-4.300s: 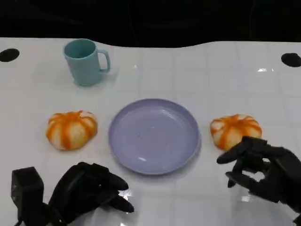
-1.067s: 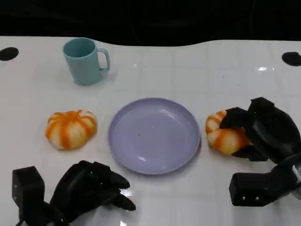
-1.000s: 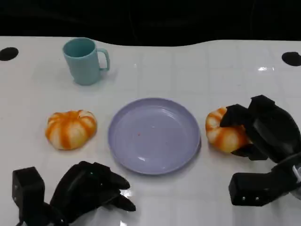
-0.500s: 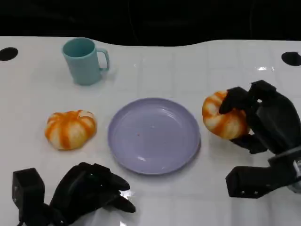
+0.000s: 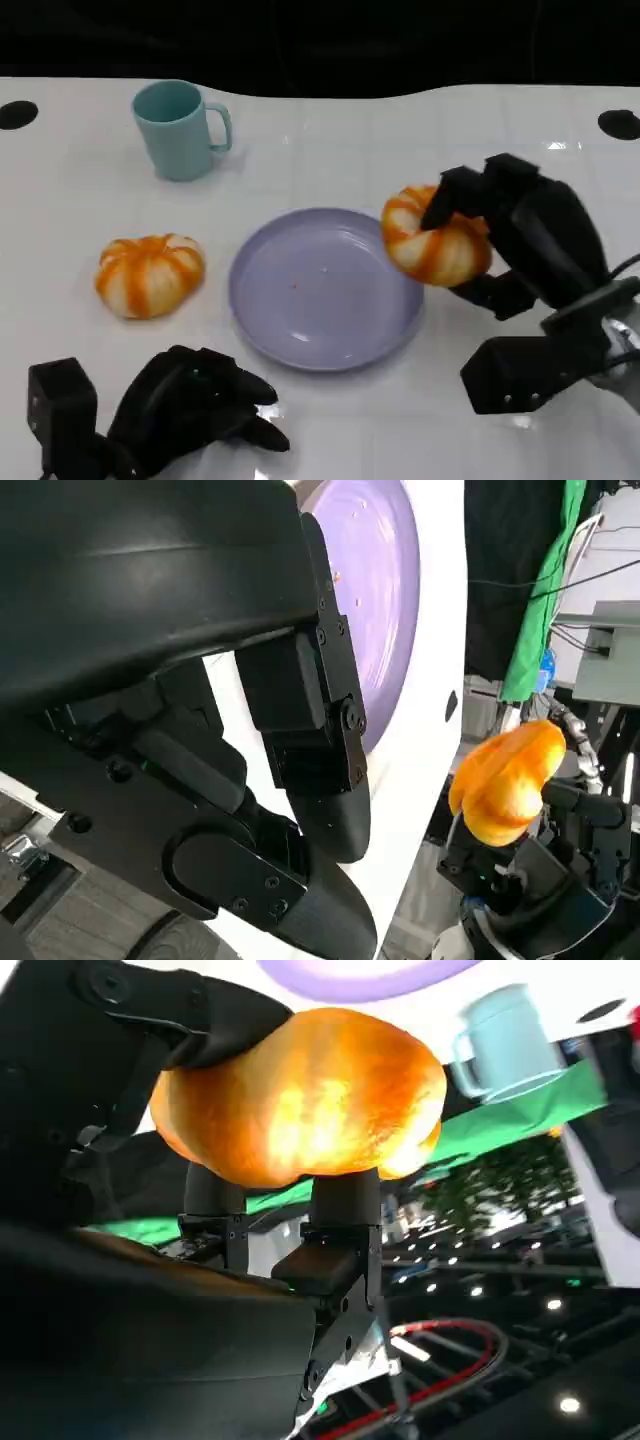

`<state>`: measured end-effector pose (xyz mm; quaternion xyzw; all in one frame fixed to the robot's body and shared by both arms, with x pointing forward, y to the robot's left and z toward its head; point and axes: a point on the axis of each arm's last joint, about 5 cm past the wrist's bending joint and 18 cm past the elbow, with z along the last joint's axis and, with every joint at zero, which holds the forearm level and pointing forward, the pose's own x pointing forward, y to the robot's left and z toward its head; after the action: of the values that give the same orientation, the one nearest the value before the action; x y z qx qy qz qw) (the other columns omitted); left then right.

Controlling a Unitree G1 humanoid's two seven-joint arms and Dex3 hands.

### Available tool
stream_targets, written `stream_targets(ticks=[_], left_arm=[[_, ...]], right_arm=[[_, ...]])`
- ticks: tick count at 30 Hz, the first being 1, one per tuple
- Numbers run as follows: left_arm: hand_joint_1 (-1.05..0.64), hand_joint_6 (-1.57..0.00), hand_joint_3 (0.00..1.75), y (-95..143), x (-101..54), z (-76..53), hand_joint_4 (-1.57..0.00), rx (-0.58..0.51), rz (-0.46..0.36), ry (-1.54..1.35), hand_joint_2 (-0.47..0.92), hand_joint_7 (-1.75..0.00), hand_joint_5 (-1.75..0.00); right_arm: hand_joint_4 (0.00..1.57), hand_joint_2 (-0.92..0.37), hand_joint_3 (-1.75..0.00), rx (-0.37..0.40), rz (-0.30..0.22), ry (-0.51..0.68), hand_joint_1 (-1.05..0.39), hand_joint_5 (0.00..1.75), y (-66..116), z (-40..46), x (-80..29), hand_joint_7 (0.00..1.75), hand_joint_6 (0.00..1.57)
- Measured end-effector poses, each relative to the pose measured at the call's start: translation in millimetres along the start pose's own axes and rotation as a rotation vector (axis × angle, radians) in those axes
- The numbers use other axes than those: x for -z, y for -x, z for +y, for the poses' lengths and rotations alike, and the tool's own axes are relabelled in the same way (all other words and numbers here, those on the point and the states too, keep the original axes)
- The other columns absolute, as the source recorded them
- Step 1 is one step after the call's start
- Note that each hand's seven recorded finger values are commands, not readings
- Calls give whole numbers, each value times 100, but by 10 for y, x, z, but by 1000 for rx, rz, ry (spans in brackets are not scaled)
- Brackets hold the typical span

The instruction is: Grasp the bread from the table and place it into the plate.

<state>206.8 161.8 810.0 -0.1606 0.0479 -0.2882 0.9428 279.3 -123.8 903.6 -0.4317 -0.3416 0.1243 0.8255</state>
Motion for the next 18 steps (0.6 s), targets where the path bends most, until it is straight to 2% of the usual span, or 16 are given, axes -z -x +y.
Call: stream_targets(ticks=[4, 7, 12, 14, 15, 18], left_arm=[[-105, -156, 0, 1, -2, 1, -157, -2, 0, -1, 73, -4, -23], [-105, -157, 0, 3, -1, 1, -157, -2, -1, 0, 74, -4, -23], [-105, -157, 0, 5, -1, 1, -157, -1, -1, 0, 73, -4, -23], [-105, -157, 0, 12, 0, 3, -157, -2, -1, -1, 73, -4, -24], [-105, -157, 0, 20, -1, 6, -157, -4, 0, -2, 74, -4, -23], [-105, -157, 0, 26, -2, 1, -157, -1, 0, -5, 74, -3, -23]], right_arm=[[100, -22, -152, -58, -44, -38, -14, 175, -133, -3, -95, 156, 83], [99, -22, -149, -91, -82, -60, -16, 175, -213, 29, -174, 158, 82], [98, -25, -141, -158, -112, -107, -17, 175, -267, 159, -294, 160, 81], [97, -29, -133, -165, -115, -114, -17, 175, -276, 179, -306, 164, 78], [96, -35, -127, -172, -114, -117, -17, 175, -287, 202, -310, 159, 77], [94, -41, -127, -208, -110, -121, -18, 175, -295, 294, -340, 158, 76]])
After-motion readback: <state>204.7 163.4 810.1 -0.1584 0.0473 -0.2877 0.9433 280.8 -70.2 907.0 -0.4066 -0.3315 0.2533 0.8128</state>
